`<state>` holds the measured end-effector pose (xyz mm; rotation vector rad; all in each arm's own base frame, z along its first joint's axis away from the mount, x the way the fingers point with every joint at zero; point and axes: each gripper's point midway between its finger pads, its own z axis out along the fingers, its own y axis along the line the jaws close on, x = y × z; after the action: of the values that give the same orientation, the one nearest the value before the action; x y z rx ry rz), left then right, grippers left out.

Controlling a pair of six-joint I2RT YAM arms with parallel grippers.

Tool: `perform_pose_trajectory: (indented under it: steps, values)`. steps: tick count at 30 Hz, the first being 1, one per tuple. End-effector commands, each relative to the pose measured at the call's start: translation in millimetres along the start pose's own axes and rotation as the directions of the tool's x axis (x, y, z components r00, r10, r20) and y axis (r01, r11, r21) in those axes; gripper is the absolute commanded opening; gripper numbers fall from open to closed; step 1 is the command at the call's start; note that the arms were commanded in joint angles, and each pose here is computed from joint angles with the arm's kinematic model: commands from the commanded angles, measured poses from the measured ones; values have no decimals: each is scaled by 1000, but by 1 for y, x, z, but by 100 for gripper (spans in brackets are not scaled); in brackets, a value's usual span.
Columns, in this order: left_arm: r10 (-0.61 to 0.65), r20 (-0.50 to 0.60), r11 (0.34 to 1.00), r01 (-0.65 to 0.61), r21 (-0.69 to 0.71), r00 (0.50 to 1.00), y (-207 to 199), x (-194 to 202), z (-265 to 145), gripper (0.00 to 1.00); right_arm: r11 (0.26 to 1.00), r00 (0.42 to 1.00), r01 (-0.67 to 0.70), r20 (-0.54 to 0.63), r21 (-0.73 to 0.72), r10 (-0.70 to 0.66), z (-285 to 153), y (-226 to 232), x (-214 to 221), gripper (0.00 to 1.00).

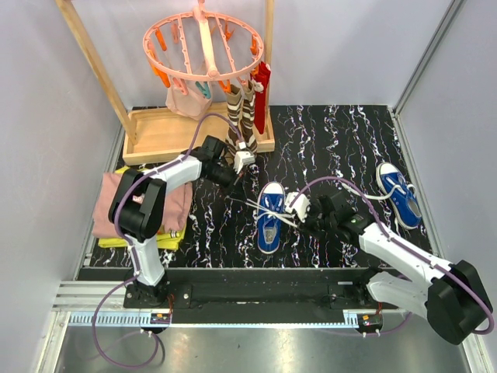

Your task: Tie the shoes

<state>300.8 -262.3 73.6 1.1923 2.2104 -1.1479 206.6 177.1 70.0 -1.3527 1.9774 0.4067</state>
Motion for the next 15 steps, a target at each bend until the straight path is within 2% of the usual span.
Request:
perform_pose_trajectory:
  steps: [1, 6, 7, 8, 9, 11, 12, 15]
  values:
    - [9, 12, 997, -9, -76, 1000, 19, -8, -10, 0, 1000, 998, -15, -62, 1, 15, 1, -3, 11, 0]
    - [27, 38, 998, -25, -56, 999, 2, -11, -12, 0, 999, 999, -21, -25, -42, 20, 8, -7, -11, 0]
    - [51, 60, 997, -48, -62, 997, -2, -17, -12, 3, 998, 1000, -29, -12, -48, 29, 7, -7, -16, 2]
    - [38, 76, 997, -33, -68, 996, -5, -20, -13, 17, 998, 1000, -28, -3, -54, 28, 7, -6, -21, 18]
    - [47, 100, 996, -40, -74, 994, -14, -25, -18, 28, 999, 1000, -23, 20, -43, 24, 4, -10, -30, 32]
    - [54, 145, 995, -42, -86, 988, -23, -39, -22, 40, 999, 998, -28, 61, -26, 29, -4, -14, -45, 54]
    - [70, 178, 994, -53, -100, 981, -30, -49, -31, 42, 1000, 996, -22, 89, -6, 22, -9, -19, -56, 65]
    - [87, 236, 988, -54, -142, 968, -39, -66, -47, 52, 998, 987, -24, 157, 55, 15, -31, -29, -80, 79]
